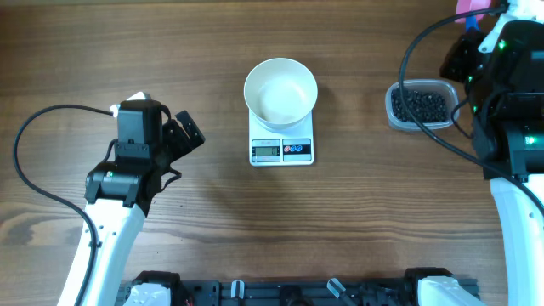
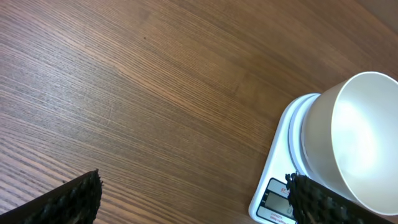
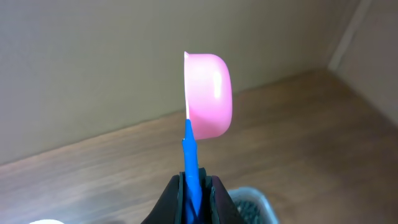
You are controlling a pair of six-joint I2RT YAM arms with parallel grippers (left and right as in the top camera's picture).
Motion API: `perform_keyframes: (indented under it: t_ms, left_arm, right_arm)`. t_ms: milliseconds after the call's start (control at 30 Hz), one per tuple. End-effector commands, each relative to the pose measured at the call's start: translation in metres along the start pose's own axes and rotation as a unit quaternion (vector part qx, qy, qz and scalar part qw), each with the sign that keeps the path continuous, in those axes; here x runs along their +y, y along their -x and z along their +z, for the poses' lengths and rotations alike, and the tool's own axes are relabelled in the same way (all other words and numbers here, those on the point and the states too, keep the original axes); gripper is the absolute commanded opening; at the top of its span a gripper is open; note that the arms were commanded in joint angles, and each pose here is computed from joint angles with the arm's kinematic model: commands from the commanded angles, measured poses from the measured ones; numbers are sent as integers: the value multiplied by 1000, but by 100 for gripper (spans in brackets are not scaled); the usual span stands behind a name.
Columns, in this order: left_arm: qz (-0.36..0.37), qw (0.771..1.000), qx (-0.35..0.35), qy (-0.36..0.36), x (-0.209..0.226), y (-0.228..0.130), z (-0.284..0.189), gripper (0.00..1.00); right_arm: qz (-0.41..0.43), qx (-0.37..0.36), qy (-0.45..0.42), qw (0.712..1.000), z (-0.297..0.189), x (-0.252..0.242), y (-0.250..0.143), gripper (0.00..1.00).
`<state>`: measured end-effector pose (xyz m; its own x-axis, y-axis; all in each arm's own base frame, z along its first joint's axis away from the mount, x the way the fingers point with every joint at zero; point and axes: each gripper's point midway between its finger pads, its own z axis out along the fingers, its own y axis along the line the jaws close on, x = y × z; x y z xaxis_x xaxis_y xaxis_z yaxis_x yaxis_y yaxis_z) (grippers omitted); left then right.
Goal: Scoop item into bowl and weigh 150g on scale
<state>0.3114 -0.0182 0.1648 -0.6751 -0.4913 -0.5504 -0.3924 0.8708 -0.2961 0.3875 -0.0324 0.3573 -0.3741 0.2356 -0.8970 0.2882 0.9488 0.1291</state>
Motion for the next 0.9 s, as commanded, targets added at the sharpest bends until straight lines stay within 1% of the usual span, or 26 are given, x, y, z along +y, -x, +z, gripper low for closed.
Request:
perform_keyframes:
  t_ms: [0,267,433,500,667,800,867]
  left_arm:
    - [-7,1000,1,2,2,0,1,100]
    - [-7,1000,1,2,2,0,1,100]
    - [-7,1000,1,2,2,0,1,100]
    - [-7,1000,1,2,2,0,1,100]
    - [-7,1000,1,2,2,0,1,100]
    - [-7,1000,1,2,2,0,1,100]
    - [-7,1000,1,2,2,0,1,100]
  right_arm:
    - [95,-3,-12,995,-9,-7,4,4]
    - [192,53,-40,979,-10,-14,-26,4]
    - [255,55,-46,964,-10,-15,-29,4]
    - [268,50,-44,961,-9,-14,-26,4]
    - [271,26,-47,961,-9,-17,-16,4]
    - [259,-6,-98,961,-11,-37,-10,4]
    - [225,-16,-117,967,-12,-44,-7,4]
